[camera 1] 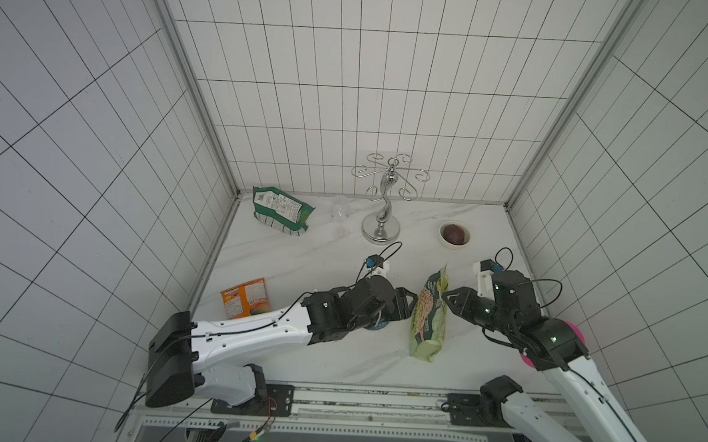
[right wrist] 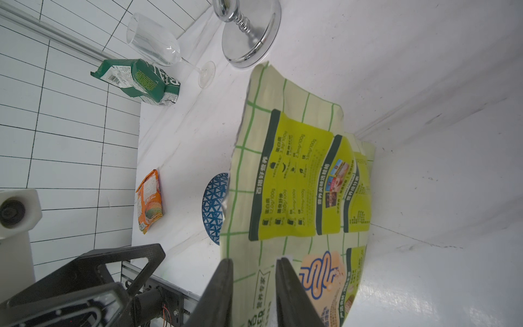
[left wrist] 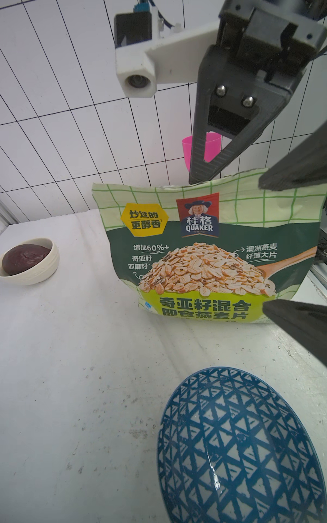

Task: Pour the oats into the breakfast bowl
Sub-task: Open the oats bag at the center of the board.

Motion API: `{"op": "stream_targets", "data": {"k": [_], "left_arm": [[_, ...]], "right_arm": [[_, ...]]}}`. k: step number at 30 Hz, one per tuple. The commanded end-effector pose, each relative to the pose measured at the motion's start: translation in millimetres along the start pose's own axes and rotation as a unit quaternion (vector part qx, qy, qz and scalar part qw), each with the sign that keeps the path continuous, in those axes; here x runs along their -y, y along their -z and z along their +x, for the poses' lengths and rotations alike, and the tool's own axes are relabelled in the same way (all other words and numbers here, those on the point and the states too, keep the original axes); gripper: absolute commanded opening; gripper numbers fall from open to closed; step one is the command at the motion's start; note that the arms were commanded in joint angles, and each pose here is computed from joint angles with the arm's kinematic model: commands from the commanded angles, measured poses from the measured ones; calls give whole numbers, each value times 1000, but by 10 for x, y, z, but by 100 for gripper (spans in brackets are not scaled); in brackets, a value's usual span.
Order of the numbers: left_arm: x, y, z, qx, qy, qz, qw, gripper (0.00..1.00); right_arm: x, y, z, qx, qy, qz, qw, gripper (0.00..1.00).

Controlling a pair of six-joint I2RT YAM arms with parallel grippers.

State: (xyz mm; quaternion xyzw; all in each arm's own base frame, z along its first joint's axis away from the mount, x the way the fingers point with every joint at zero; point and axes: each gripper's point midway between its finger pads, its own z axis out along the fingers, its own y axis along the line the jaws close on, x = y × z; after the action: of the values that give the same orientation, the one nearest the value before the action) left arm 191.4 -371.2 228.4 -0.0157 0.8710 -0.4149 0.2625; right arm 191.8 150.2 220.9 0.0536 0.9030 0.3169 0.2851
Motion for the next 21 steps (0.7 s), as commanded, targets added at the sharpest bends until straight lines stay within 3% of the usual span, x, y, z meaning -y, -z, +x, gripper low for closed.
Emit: {"op": "stream_targets", "data": {"k": [1,21], "left_arm": [[163,-4,-36,0,-6,19,1000,64],[148,-39,-22,-2,-5,14,1000,65]], "right_arm": [[-35,96,-35,8,16,-3,1000,30],[-113,51,-7,-4,22,-26,999,27]]}}
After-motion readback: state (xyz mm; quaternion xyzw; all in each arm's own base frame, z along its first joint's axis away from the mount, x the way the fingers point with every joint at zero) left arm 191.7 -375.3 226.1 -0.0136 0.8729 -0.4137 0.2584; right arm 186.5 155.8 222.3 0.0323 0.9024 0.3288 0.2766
